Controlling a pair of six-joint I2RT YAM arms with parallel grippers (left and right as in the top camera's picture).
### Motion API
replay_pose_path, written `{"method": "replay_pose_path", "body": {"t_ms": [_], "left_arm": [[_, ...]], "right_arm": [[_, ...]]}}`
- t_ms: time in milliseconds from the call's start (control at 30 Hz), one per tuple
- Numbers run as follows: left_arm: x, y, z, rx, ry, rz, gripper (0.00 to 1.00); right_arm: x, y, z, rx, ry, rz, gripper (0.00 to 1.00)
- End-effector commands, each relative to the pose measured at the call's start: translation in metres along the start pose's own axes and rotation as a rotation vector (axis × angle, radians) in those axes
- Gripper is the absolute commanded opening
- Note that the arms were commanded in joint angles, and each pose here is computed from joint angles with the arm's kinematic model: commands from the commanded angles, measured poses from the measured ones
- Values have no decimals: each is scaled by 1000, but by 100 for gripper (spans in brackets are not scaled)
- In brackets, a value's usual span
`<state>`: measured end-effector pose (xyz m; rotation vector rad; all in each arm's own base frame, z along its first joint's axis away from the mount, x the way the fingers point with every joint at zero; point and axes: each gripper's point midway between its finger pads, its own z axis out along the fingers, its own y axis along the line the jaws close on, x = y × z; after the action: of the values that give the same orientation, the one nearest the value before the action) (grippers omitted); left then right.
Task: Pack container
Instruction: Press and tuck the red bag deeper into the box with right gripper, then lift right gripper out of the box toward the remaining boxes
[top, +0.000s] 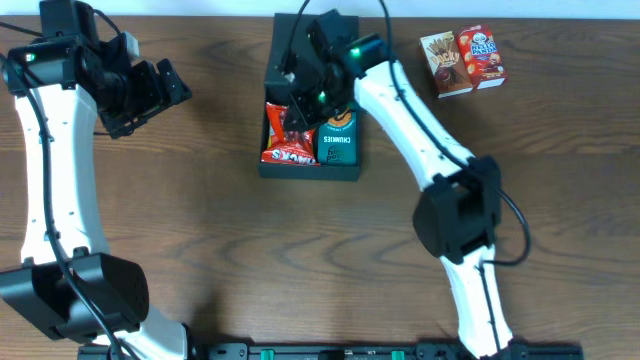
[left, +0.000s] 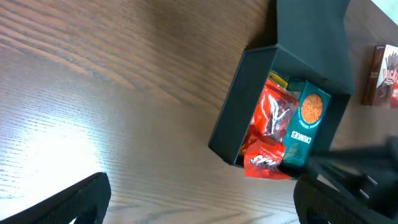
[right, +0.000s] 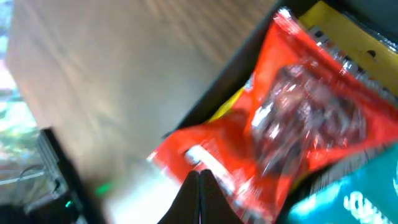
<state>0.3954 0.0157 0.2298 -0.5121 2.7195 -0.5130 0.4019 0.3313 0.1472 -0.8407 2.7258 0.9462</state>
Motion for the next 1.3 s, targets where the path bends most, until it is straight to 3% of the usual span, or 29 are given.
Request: {"method": "replay_pose_path", "body": {"t_ms": [0,667,1033,1267], "left_arm": [[-5,-2,-12,-7,-39,32,95],[-5,-2,-12,-6,-41,32,95],[-4,-2,-12,-7,-38,32,95],[-4,-2,-12,-7,-38,32,95]], "right_arm": [[9,8,-11,-14,25,-84,1],[58,-40,85,78,119,-19,2],[52,-28,74,49,119,-22,1],[16,-4,31,51,44,-112,1]]}}
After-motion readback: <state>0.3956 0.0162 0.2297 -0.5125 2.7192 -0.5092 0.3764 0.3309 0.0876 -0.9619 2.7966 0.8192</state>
